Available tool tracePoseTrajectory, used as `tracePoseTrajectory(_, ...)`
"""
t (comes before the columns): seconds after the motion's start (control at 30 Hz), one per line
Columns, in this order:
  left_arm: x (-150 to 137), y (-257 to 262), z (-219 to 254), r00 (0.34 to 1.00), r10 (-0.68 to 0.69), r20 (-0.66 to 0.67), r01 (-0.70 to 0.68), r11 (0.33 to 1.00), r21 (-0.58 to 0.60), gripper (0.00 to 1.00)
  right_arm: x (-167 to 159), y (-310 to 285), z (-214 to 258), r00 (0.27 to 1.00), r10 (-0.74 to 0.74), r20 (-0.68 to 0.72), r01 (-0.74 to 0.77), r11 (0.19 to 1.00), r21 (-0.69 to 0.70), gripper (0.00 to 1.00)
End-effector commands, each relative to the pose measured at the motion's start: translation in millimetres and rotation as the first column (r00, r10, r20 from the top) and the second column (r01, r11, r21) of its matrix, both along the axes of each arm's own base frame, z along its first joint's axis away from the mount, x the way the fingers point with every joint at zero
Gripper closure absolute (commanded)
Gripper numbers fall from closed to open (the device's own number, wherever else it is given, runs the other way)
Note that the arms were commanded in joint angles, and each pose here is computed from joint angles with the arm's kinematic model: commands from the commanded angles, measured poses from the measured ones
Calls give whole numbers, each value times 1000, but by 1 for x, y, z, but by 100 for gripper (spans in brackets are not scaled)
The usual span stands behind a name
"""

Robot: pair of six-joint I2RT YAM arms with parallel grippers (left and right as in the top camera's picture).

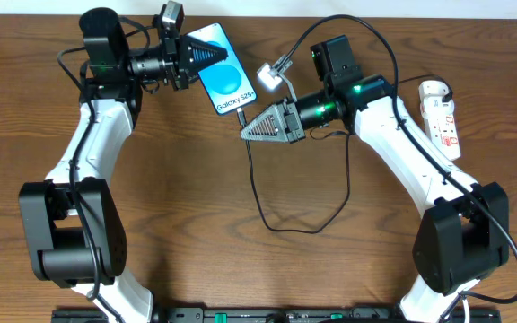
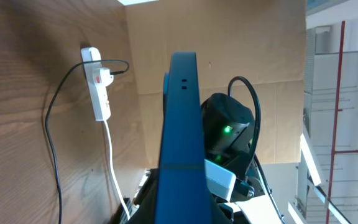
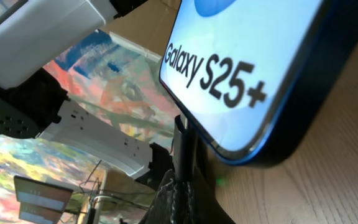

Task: Plug charger to phone and switch on socket
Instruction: 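Push the USB-C plug up into the phone's bottom port with the right gripper, then open the right gripper and pull it back right from the plugged phone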

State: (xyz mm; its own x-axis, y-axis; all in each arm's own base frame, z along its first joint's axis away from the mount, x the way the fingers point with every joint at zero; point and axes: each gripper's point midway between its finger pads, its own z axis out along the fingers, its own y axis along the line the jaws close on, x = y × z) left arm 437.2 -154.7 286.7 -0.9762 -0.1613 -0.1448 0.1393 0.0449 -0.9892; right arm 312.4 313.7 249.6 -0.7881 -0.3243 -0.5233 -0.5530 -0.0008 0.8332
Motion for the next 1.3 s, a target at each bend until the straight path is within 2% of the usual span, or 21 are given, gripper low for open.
tracePoseTrajectory(0.0,-22,-9,22,992,-93,90,94,996,-1,93,0,0,9,1000,1,8,-1,1000,17,99)
tracePoseTrajectory(0.7,-22,-9,22,989,-94,111,94,996,3,93,13,-14,11,999,-36,13,36,999,28,99)
tracePoseTrajectory(1.27,-25,-15,22,987,-108,115,108,994,4,93,11,-5,17,1000,-15,27,14,999,49,99)
